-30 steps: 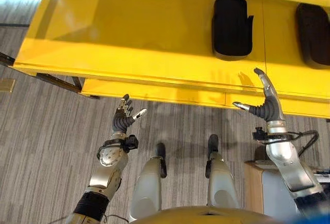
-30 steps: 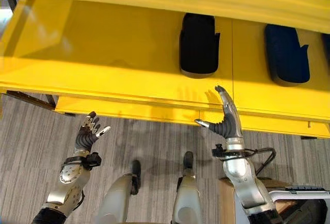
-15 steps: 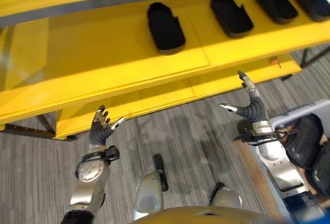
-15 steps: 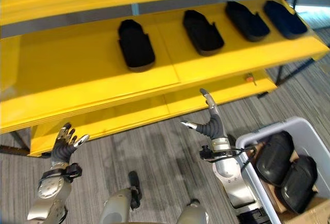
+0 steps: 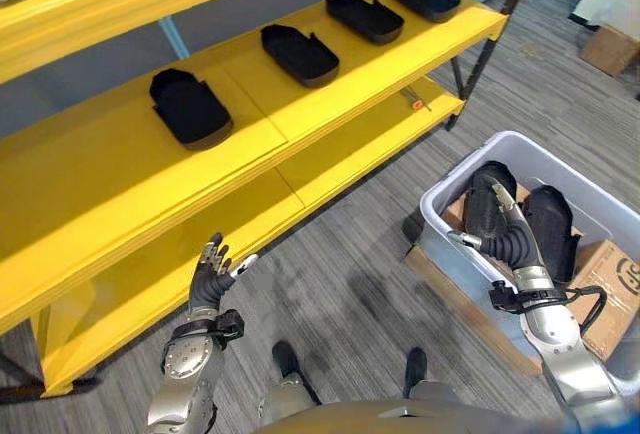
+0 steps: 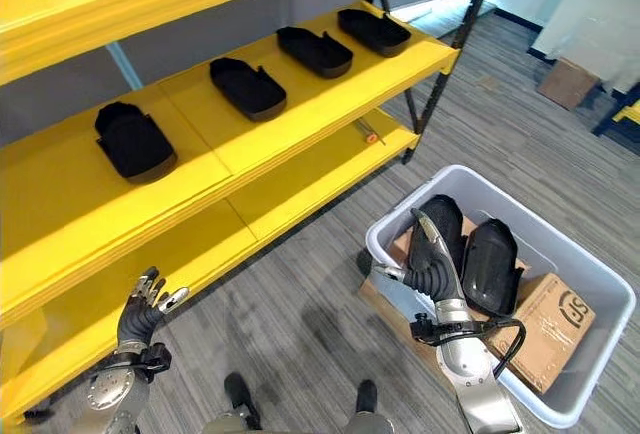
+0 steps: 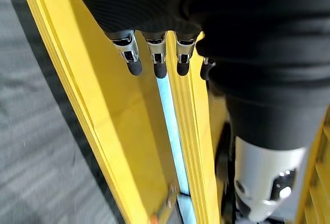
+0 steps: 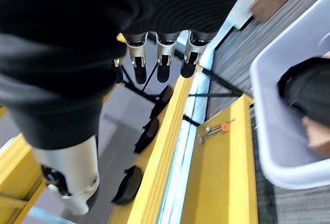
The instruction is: Move parts from the plastic box to the shelf.
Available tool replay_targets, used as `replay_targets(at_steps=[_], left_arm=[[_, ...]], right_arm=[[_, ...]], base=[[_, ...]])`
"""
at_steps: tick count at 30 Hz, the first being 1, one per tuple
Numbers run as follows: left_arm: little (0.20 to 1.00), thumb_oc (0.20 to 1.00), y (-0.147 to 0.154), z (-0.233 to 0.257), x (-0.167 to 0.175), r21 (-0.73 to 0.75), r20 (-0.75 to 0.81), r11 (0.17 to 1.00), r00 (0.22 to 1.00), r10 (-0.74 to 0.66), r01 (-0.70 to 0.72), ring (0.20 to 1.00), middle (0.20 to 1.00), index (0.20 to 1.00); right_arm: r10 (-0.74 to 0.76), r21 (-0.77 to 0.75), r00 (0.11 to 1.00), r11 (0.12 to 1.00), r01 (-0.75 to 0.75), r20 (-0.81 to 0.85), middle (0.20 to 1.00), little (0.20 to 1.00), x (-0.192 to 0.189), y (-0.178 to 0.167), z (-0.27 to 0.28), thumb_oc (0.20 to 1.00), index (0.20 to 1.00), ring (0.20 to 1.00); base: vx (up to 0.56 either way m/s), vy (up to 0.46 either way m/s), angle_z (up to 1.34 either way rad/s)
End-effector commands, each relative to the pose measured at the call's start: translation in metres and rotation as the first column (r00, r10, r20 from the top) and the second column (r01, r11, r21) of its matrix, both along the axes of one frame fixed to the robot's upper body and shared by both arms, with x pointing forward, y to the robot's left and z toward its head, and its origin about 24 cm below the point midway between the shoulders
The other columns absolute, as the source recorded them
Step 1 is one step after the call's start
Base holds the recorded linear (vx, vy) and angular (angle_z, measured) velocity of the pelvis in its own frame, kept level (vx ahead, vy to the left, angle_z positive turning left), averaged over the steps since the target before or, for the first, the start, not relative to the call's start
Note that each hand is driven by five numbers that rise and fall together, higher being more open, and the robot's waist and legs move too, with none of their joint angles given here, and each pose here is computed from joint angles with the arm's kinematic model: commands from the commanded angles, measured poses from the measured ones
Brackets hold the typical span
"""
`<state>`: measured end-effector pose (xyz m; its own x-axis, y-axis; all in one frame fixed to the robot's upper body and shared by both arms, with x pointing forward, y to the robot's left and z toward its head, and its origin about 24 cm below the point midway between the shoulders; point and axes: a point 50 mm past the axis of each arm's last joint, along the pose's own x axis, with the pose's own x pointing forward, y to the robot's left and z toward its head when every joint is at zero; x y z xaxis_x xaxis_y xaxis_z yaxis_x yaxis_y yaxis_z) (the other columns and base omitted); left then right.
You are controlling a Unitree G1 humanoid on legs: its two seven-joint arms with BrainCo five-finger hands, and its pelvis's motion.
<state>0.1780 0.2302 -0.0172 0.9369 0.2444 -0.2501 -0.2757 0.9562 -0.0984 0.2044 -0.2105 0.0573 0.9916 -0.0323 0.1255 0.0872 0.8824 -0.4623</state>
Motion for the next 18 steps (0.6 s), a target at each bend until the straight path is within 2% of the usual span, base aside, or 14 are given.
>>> replay_targets(at_steps=[1,5,9,12,18], left_arm=[[1.0,1.0,0.004,0.027,0.021,0.079,0.132,0.996,0.99,-0.043,0.032,1.0,1.0,1.0],[1.0,1.0,-0.004,0.027,0.027,0.047,0.148,0.998,0.988,-0.037,0.03,1.0,1.0,1.0],[1.0,1.0,-0.006,0.026,0.024,0.024,0.153,0.999,0.988,-0.029,0.025,1.0,1.0,1.0],[1.0,1.0,-0.007,0.026,0.024,0.024,0.151,0.999,0.988,-0.038,0.034,1.0,1.0,1.0],[1.0,1.0,-0.005,0.022,0.022,0.045,0.129,0.998,0.99,-0.049,0.044,1.0,1.0,1.0]], right_arm=[[-0.019,0.027,0.981,1.0,0.014,0.193,1.0,1.0,0.005,-0.004,0.037,1.0,1.0,1.0],[-0.072,0.041,0.984,0.997,0.066,0.164,1.0,1.0,0.001,-0.014,0.028,1.0,1.0,1.0],[-0.049,0.046,0.992,0.998,0.044,0.117,1.0,1.0,0.004,-0.015,0.02,1.0,1.0,1.0],[-0.047,0.05,0.994,0.998,0.043,0.098,1.0,1.0,0.004,-0.016,0.017,1.0,1.0,1.0],[-0.026,0.043,0.998,0.999,0.023,0.061,1.0,1.0,0.009,-0.013,0.011,1.0,1.0,1.0]], base=[[0.02,-0.288,-0.17],[0.02,-0.239,-0.38],[0.03,-0.117,-1.0],[0.12,-0.026,-1.1],[0.19,0.013,-0.61]])
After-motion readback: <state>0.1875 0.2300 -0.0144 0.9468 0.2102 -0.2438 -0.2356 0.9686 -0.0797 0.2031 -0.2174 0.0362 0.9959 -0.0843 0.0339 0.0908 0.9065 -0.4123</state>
